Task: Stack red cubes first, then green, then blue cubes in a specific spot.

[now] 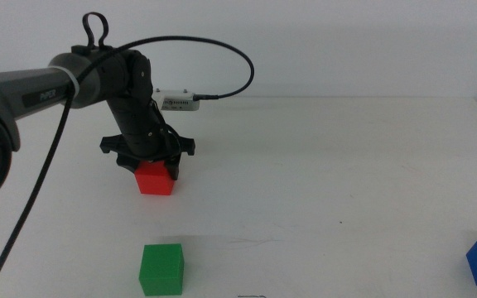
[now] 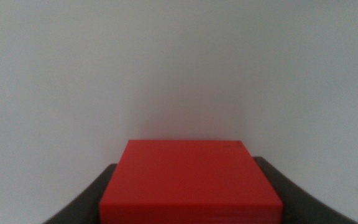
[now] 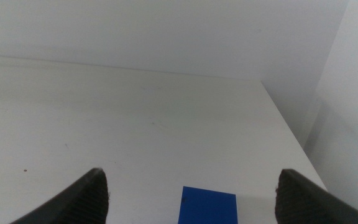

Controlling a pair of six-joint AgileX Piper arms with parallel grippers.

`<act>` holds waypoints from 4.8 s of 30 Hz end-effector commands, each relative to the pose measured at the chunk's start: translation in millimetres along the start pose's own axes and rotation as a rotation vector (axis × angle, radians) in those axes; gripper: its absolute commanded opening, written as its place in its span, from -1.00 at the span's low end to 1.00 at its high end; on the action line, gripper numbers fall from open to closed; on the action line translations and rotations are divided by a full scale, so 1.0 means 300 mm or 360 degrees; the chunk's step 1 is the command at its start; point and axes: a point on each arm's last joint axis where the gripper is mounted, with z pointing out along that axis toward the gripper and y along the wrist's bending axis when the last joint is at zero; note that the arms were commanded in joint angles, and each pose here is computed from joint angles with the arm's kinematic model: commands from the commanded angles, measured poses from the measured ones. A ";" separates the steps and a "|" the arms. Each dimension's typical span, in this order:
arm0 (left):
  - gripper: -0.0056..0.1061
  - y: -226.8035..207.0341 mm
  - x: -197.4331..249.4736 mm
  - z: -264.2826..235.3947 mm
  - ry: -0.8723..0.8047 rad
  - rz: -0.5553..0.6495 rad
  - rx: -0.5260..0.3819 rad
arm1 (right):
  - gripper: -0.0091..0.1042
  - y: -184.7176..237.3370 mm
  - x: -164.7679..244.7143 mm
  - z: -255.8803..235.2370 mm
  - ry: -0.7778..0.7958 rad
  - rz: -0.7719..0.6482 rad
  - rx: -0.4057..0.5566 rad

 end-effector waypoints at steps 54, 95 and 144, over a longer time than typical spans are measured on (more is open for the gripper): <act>-0.92 -0.584 0.142 -0.111 0.0026 -0.0208 0.0130 | 0.62 -0.006 -0.046 -0.011 -0.0184 -0.0032 0.0028; 0.78 -0.433 0.191 -0.516 -0.0129 -0.0022 0.0019 | 0.62 -0.006 -0.046 -0.011 -0.0184 -0.0032 0.0028; -0.30 -0.186 0.471 -0.141 0.0245 -0.0178 0.0086 | 0.62 -0.006 -0.046 -0.011 -0.0184 -0.0032 0.0028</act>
